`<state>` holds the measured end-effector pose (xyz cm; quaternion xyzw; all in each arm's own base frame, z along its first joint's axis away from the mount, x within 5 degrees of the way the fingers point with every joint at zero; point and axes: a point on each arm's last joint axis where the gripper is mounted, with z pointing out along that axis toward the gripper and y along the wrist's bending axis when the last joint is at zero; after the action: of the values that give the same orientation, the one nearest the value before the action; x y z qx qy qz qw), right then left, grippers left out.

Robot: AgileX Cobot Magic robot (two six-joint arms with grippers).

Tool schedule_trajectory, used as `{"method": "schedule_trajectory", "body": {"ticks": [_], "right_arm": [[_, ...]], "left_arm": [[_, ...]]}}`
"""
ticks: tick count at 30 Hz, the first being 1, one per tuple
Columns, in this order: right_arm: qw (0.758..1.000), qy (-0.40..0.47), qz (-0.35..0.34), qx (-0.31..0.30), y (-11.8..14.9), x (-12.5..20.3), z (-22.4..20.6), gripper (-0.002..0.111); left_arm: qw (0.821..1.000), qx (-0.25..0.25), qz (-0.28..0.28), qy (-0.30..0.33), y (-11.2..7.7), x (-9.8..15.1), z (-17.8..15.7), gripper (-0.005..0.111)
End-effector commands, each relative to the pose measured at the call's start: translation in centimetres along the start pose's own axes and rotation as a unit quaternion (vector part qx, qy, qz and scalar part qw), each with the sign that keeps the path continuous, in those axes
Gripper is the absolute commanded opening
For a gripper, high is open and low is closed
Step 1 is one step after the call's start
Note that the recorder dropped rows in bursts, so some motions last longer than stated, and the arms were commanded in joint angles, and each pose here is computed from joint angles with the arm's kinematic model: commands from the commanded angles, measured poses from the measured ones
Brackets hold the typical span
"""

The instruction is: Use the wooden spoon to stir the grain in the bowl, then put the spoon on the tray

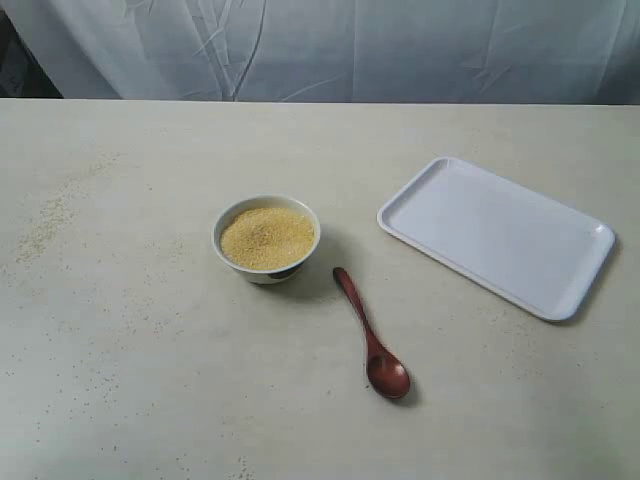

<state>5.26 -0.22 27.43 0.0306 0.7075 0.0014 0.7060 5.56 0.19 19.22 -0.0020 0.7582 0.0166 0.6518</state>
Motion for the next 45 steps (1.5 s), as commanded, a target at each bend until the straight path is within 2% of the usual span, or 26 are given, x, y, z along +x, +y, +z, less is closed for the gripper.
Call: {"method": "schedule_trajectory", "body": {"ticks": [1,4,8,10,18,22,26,29,40,43,45], "right_arm": [[0.986,0.168,-0.008,0.013,-0.1,-0.4,1.3,-0.001],[0.981,0.195,-0.001,0.015,-0.1,-0.2,2.9,-0.001],[0.97,0.231,0.069,0.003,0.4,0.5,4.6,-0.001],[0.96,0.266,0.083,-0.012,0.8,0.9,5.4,-0.001],[0.897,0.432,0.076,-0.054,1.8,0.5,9.7,-0.001],[0.867,0.487,0.046,-0.092,2.8,0.7,11.5,-0.001],[0.823,0.547,0.001,-0.151,5.2,2.3,12.5,-0.001],[0.802,0.565,-0.031,-0.192,7.7,3.6,13.0,-0.001],[0.771,0.566,-0.08,-0.28,18.1,5.4,16.7,0.0],[0.767,0.565,-0.091,-0.291,20.5,6.3,18.2,0.013],[0.765,0.567,-0.096,-0.291,21.6,7.3,19.3,0.028]], "left_arm": [[1.0,-0.002,-0.002,-0.005,0.0,0.0,0.0,0.0],[1.0,-0.002,-0.002,-0.005,0.0,0.0,0.0,0.0],[1.0,-0.002,-0.002,-0.005,0.0,0.0,0.0,0.0],[1.0,-0.002,-0.002,-0.005,0.0,0.0,0.0,0.0],[1.0,-0.002,-0.002,-0.005,0.0,0.0,0.0,0.0],[1.0,-0.002,-0.002,-0.005,0.0,0.0,0.0,0.0],[1.0,-0.002,-0.002,-0.005,0.0,0.0,0.0,0.0],[1.0,-0.002,-0.002,-0.005,0.0,0.0,0.0,0.0],[1.0,-0.002,-0.002,-0.007,0.0,-0.1,0.0,0.0],[1.0,-0.002,-0.002,-0.007,0.0,-0.1,0.0,0.0],[1.0,-0.002,-0.002,-0.007,0.0,-0.1,0.0,0.0]]}}
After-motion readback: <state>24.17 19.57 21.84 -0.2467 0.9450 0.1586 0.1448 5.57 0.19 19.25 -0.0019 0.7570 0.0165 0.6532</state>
